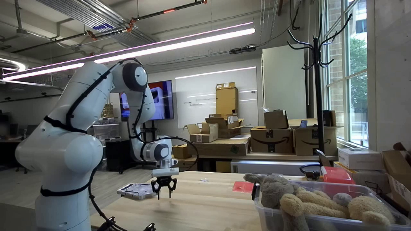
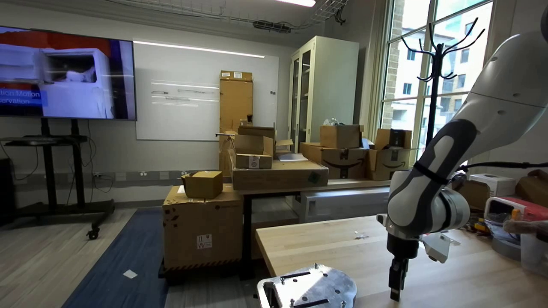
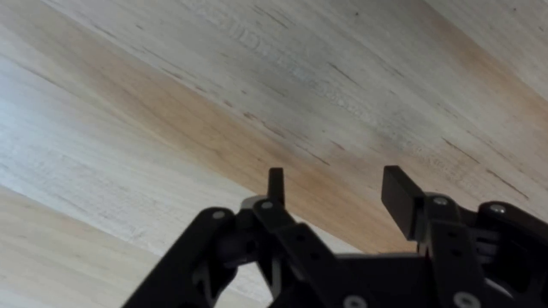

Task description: Pick up an object, and then place it on the table

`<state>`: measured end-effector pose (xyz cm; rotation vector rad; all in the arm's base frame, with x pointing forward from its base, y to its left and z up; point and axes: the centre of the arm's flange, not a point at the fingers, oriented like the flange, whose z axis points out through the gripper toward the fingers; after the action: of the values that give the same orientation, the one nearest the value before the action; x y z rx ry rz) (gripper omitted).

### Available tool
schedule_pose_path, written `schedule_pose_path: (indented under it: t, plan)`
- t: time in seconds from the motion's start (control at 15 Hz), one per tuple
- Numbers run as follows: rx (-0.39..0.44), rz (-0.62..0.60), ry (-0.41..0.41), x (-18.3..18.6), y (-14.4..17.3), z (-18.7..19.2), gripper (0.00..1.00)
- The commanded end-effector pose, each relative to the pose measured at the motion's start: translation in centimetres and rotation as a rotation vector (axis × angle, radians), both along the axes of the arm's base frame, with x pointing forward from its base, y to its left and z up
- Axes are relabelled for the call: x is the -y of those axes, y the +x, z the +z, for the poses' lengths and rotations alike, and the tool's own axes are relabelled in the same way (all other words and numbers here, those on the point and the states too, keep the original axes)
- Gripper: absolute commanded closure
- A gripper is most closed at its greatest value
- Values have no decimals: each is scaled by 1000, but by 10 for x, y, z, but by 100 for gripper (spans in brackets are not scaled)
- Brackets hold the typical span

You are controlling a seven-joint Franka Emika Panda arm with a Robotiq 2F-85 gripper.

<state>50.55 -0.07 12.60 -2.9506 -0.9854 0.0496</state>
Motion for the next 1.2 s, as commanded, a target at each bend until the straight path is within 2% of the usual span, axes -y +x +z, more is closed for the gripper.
schedule_pose_path:
  t: [0.0, 0.13, 0.6, 0.8, 1.13]
  plan:
    - [7, -11, -4, 3, 5, -1, 5]
    - [8, -13, -5, 4, 5, 0, 0]
    - [22, -17, -20, 5, 2, 18, 0]
    - [43, -24, -25, 1, -3, 44, 0]
    - [137, -57, -37, -4, -19, 116, 0]
